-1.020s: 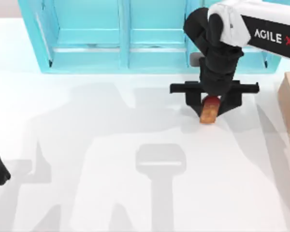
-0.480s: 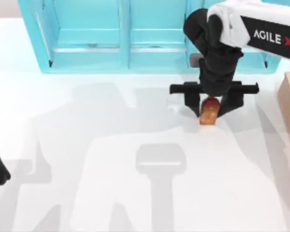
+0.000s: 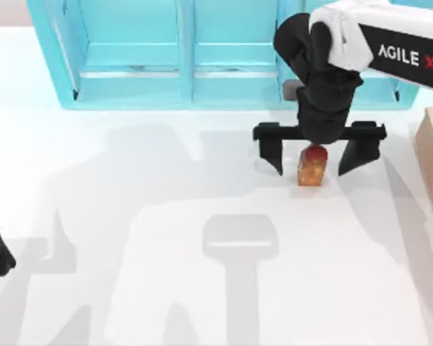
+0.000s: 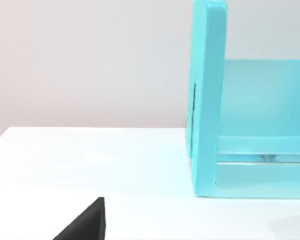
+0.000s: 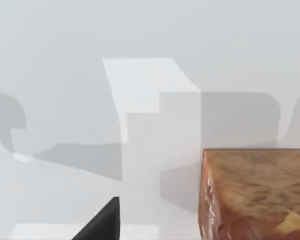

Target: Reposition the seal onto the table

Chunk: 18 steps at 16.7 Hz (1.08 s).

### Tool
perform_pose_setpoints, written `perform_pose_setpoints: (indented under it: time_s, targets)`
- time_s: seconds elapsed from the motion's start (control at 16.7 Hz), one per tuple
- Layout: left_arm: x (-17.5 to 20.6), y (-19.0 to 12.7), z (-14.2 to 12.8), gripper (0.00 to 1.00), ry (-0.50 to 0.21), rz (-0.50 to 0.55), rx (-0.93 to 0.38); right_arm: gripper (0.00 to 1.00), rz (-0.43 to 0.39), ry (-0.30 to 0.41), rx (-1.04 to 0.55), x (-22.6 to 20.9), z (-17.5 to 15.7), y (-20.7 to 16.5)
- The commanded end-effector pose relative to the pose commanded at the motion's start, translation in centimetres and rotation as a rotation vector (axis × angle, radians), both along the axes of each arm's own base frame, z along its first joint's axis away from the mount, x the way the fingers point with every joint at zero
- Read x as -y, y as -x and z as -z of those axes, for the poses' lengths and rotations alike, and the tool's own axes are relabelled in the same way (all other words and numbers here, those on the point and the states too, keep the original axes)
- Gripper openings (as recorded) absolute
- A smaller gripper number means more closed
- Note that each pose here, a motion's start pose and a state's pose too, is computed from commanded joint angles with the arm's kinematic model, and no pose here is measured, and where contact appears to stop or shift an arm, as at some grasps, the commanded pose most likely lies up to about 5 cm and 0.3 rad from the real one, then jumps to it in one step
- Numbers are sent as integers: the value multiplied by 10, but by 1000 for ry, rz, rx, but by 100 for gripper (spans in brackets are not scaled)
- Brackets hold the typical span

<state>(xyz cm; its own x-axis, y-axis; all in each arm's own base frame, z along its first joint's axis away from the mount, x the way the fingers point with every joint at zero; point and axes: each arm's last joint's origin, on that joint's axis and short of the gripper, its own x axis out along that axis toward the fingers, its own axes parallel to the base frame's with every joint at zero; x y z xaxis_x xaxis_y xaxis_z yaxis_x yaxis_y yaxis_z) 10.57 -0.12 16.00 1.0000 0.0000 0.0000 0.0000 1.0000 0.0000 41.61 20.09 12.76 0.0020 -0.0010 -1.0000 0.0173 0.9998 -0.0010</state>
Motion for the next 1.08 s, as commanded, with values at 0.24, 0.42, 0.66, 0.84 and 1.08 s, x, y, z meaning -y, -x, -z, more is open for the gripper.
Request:
perform_pose_setpoints:
  time_s: [0.24, 0.42, 0.66, 0.84, 1.08]
  targets:
    - [0, 0, 0, 100, 0, 0, 0, 100, 0, 0, 0, 0, 0, 0]
    - [0, 0, 0, 100, 0, 0, 0, 100, 4, 3, -8, 1, 0, -1]
    - [0, 0, 0, 100, 0, 0, 0, 100, 10, 34, -63, -4, -9, -9]
    - [0, 0, 0, 100, 0, 0, 0, 100, 19, 46, -65, -6, -41, -19]
    - [0, 0, 0, 100, 0, 0, 0, 100, 26, 17, -18, -4, -101, -19]
